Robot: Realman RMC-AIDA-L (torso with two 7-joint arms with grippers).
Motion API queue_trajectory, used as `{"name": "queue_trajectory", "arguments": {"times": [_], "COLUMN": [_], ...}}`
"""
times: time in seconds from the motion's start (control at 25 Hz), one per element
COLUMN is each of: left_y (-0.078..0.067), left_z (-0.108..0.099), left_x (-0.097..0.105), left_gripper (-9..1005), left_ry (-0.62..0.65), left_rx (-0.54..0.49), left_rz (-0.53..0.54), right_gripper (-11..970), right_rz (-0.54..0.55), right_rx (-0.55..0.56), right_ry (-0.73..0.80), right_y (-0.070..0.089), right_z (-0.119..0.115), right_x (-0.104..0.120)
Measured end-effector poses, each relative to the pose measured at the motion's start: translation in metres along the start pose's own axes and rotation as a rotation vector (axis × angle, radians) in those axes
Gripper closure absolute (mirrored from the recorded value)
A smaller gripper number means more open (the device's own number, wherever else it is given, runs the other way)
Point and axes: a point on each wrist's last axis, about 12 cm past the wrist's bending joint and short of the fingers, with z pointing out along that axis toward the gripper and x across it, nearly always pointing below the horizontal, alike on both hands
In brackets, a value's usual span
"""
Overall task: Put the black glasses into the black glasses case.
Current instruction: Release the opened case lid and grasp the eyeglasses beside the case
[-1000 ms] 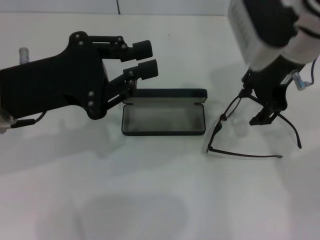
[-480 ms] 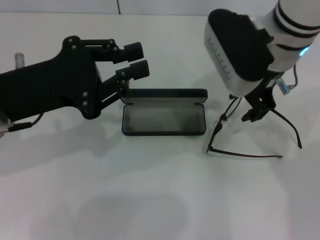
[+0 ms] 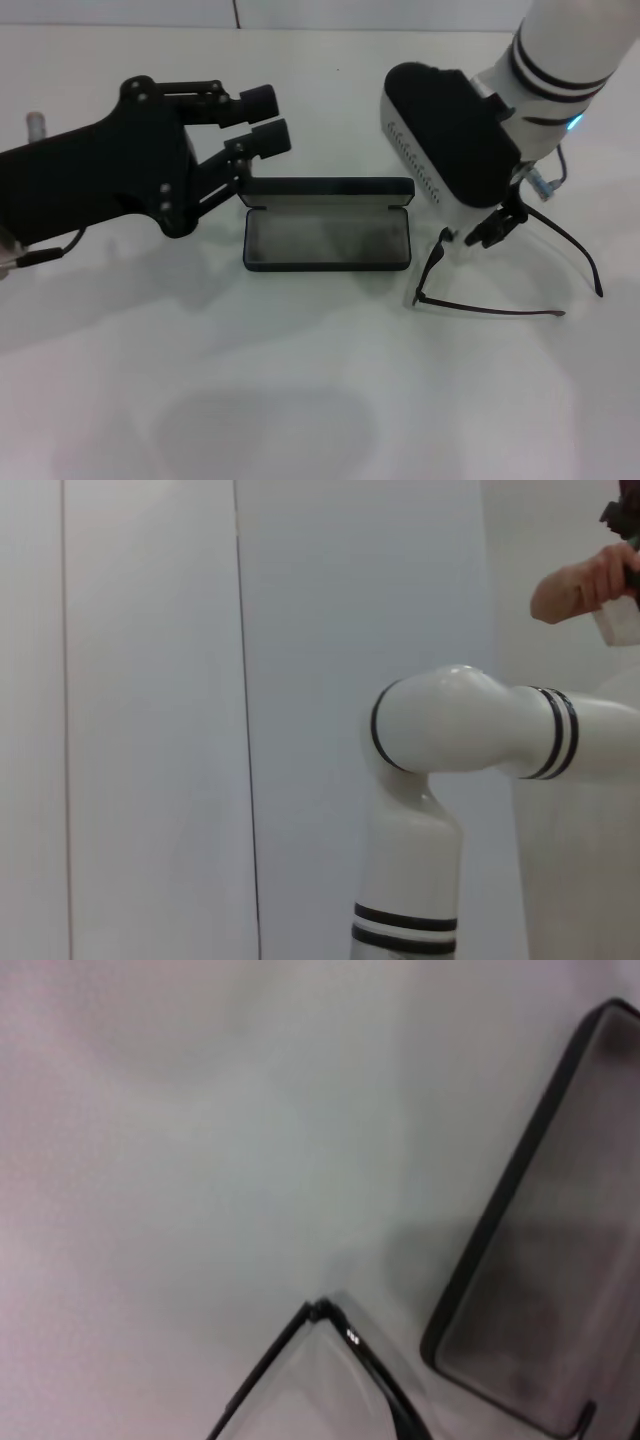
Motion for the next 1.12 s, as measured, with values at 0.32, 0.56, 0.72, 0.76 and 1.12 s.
{"name": "queue_trajectory", "arguments": {"times": [0.32, 0.56, 0.72, 0.76, 1.12], "left_y": [-0.001, 0.001, 0.002, 0.002, 0.002], "left_z": [-0.002, -0.002, -0.001, -0.002, -0.003], "left_x": [0.002, 0.006, 0.007, 0.007, 0.009], "left_gripper": [804, 812, 817, 818, 830], "left_ry": [-0.003, -0.009, -0.012, -0.012, -0.011], "left_rx": [-0.008, -0.019, -0.018, -0.019, -0.024], "left_rz": [-0.004, -0.012, -0.016, -0.017, -0.022], "right_gripper": [415, 415, 416, 416, 506], "right_rz": [-0.051, -0.068, -0.064, -0.068, -0.104], "right_rx": [-0.01, -0.008, -0.004, -0.003, -0.005], "right_ry": [0.001, 0.008, 0.01, 0.012, 0.028], "right_y": [0.004, 0.007, 0.007, 0.008, 0.012], "right_z": [0.013, 0.02, 0.024, 0.025, 0.032], "right_x": [-0.006, -0.007, -0.006, -0.006, -0.01]}}
